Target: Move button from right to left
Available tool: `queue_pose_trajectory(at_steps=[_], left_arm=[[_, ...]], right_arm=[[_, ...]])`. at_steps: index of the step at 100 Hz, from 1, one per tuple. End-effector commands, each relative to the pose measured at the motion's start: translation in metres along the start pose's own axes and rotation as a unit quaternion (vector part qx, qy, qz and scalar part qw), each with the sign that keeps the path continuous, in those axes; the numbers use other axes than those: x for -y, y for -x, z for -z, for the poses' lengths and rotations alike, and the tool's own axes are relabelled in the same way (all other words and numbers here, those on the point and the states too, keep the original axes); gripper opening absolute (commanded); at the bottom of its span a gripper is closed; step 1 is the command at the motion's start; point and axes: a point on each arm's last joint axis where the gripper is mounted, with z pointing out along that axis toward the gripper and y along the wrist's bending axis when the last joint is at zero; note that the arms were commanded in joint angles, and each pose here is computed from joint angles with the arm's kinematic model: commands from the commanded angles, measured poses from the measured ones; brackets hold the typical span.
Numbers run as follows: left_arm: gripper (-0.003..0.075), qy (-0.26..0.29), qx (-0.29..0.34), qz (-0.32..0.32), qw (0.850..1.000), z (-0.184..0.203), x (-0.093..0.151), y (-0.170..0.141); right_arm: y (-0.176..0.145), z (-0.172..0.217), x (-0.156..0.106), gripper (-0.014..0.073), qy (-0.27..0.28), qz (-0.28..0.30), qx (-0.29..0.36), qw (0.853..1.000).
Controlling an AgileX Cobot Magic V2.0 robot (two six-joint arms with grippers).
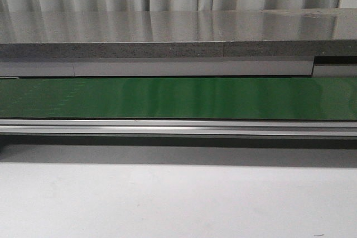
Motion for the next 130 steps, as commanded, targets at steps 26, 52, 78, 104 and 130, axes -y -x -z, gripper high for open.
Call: queue_pose_trajectory(at_steps=[26, 52, 78, 104, 130], left_arm=[[0.034, 0.062, 0.095, 0.021, 0.993, 0.096, -0.01, 0.013], [-0.002, 0.04, 0.191, 0.05, 0.979, 0.166, 0.006, 0.003], [-0.002, -0.037, 0.275, 0.042, 0.96, 0.218, 0.052, -0.002], [-0.002, -0.094, 0.296, -0.043, 0.95, 0.248, 0.122, -0.01], [-0.002, -0.135, 0.343, -0.079, 0.926, 0.259, 0.17, -0.036]], right_arm=[[0.014, 0.001, 0.001, -0.0059, -0.009, 0.001, 0.043, 0.999], [0.014, 0.001, 0.001, -0.0059, -0.009, 0.001, 0.043, 0.999], [0.014, 0.001, 0.001, -0.0059, -0.009, 0.001, 0.043, 0.999], [0.014, 0.001, 0.001, -0.0059, -0.009, 0.001, 0.043, 0.999], [0.014, 0.001, 0.001, -0.0059, -0.009, 0.001, 0.043, 0.999]])
